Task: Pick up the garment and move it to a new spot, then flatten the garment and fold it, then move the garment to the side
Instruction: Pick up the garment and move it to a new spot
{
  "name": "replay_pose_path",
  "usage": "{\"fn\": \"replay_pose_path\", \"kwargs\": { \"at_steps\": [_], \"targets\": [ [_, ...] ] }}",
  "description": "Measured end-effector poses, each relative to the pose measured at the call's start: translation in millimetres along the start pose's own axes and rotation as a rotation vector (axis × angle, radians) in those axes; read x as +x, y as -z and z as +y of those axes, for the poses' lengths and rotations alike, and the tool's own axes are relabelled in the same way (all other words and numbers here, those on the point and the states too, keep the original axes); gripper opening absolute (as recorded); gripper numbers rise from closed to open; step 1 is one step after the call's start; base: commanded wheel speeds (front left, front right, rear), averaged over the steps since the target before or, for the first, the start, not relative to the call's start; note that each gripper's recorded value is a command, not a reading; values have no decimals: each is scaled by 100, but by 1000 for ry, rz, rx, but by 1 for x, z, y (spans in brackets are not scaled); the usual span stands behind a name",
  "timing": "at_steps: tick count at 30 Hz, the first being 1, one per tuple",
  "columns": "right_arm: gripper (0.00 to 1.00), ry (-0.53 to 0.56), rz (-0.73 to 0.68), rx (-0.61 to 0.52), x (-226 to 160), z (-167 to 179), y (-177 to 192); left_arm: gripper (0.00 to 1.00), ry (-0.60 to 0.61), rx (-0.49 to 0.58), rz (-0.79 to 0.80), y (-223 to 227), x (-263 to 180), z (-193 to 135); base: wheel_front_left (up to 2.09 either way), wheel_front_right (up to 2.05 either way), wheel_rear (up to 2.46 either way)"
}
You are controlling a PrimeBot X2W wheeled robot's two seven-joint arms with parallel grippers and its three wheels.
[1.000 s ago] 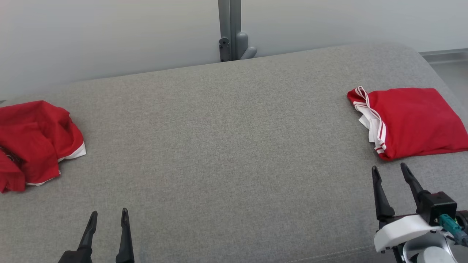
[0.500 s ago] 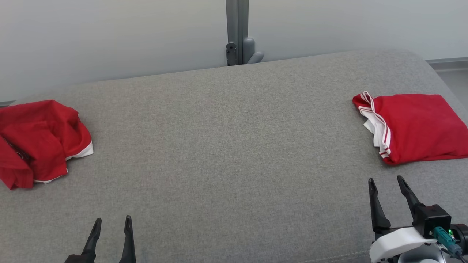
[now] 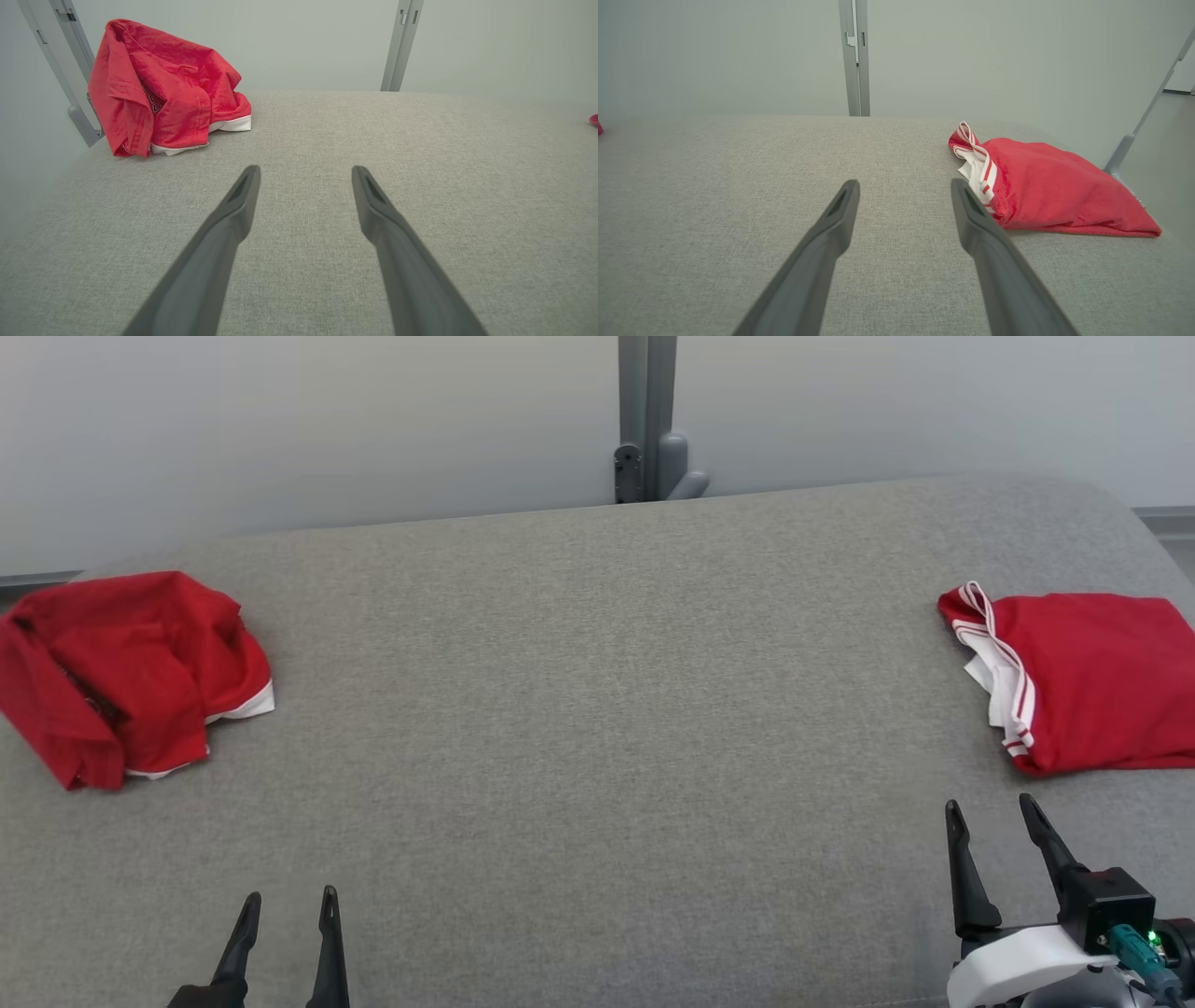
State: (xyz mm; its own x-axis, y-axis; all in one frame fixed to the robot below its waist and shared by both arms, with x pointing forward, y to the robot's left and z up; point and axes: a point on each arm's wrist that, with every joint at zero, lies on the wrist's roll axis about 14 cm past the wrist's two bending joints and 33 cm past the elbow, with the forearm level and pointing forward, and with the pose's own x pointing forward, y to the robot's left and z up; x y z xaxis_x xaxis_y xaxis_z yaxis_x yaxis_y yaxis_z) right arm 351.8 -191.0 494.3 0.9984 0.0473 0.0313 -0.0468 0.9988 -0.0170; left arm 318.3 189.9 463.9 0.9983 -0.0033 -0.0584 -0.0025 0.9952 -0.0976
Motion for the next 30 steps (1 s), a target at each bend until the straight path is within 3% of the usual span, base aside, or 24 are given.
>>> {"fn": "replay_pose_path", "kwargs": {
  "at_steps": [21,30],
  "targets": [
    [100,-403,-27,40,43,138,-9,100,-323,-28,-37,-5,-70,80,0,0,0],
    [100,-406,-65,29,79,137,-14,100,-315,-14,-174,-57,-13,94,0,0,0]
  ]
}}
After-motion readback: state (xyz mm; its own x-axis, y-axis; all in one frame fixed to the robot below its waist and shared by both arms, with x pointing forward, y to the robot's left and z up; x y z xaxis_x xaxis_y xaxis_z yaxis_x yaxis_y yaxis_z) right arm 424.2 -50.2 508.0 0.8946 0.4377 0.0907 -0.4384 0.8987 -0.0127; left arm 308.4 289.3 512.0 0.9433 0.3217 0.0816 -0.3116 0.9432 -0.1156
